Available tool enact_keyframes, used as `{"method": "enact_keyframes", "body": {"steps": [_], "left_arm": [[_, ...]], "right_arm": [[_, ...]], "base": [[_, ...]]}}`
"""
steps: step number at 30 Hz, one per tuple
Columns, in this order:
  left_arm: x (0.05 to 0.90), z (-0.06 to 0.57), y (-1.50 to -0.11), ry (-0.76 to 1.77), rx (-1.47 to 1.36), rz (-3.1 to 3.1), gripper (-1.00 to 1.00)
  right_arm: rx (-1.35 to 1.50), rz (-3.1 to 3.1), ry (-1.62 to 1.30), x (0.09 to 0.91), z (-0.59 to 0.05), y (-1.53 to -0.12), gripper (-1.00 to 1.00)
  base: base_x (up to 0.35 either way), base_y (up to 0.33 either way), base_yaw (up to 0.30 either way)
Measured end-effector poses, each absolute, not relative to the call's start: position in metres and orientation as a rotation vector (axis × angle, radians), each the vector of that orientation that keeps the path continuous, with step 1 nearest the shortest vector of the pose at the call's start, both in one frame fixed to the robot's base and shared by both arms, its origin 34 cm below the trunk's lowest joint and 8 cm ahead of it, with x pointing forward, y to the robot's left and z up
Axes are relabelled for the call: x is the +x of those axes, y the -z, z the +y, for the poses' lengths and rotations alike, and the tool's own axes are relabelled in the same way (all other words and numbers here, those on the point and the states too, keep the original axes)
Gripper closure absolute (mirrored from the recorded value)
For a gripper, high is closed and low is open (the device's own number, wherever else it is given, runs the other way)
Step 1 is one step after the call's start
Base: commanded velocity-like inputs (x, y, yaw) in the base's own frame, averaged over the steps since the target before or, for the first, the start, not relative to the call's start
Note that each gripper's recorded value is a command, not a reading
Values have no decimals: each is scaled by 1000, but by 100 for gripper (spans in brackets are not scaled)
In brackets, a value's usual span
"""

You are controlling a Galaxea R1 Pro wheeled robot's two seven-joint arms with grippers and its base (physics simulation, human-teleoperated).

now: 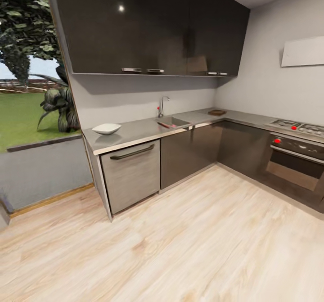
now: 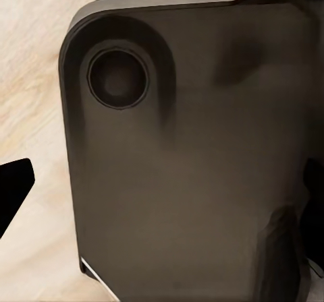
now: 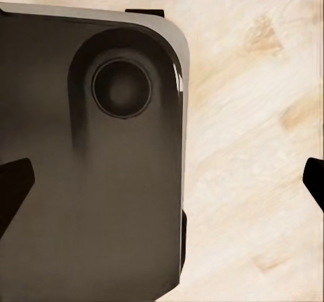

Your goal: In the kitchen, take the Vidalia onion out of the sink, dice it on the chopping board with the paring knife, put the diced onion into the bowl on the countertop, then place both the paring knife and the chopping board into the sink.

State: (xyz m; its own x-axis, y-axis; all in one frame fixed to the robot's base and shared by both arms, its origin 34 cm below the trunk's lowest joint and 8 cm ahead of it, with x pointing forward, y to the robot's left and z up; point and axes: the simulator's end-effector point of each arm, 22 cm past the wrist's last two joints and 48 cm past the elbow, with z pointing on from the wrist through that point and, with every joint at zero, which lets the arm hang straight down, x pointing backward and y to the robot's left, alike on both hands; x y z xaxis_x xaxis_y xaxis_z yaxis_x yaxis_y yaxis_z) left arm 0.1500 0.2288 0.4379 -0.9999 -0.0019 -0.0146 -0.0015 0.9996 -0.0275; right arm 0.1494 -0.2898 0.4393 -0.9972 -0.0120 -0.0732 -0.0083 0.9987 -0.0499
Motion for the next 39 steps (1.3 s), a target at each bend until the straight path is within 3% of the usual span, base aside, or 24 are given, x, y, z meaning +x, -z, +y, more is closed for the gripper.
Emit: {"method": "enact_keyframes", "body": {"steps": [18, 39], "left_arm": [[150, 229, -438, 43, -3, 3126, -100], [150, 229, -438, 43, -3, 3126, -100]], "right_arm": [[-16, 3067, 74, 149, -290, -439, -100], [-15, 3067, 72, 149, -289, -439, -100]], "base": [[288, -232, 21], [282, -239, -227]]}}
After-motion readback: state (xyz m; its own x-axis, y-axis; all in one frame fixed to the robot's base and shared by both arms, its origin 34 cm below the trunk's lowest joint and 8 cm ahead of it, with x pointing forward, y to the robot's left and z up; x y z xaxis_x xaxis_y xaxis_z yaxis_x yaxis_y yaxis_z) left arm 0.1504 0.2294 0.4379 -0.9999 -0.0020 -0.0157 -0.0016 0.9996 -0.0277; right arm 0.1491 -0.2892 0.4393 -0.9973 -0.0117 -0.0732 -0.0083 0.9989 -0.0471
